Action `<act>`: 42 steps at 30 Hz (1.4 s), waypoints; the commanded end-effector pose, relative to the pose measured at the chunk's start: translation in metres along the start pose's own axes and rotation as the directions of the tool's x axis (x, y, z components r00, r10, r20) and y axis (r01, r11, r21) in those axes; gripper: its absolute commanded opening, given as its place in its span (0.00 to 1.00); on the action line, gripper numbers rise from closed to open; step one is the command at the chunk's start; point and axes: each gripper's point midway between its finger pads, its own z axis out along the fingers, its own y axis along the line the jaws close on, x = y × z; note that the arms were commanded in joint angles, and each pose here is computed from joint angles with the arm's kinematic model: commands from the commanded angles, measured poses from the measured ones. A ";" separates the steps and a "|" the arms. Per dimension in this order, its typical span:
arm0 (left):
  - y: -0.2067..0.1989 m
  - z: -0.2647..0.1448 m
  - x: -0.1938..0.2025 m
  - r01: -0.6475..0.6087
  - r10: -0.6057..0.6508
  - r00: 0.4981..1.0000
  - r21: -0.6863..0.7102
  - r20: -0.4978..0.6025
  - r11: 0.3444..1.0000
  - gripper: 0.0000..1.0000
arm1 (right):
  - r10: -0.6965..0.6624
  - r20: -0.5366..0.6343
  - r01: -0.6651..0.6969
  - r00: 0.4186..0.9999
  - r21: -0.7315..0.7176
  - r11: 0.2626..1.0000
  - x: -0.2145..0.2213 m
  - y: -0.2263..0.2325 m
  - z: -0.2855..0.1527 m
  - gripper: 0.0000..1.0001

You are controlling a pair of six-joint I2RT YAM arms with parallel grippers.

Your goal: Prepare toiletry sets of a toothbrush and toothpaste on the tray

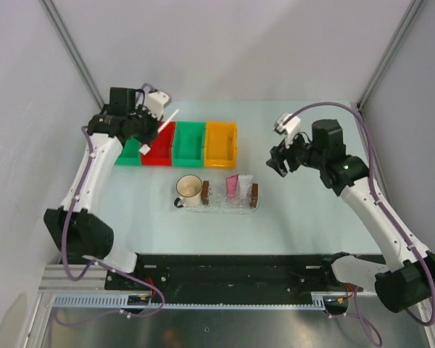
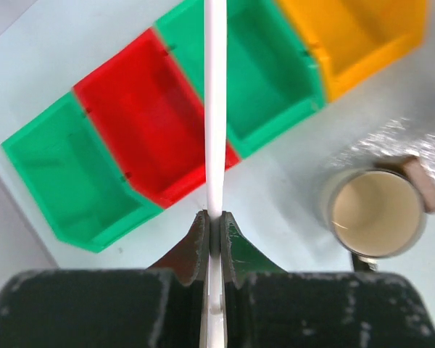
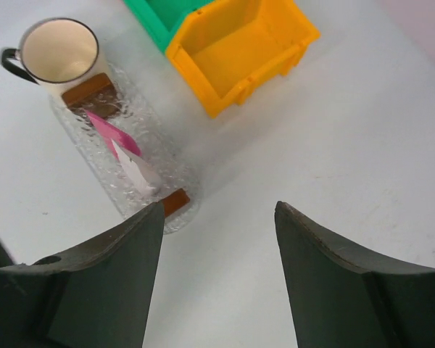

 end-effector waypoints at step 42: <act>-0.255 -0.091 -0.013 -0.290 0.205 0.956 0.746 0.207 0.599 0.00 | -0.837 -0.198 0.860 0.510 0.140 0.491 -0.059 0.107 0.064 0.23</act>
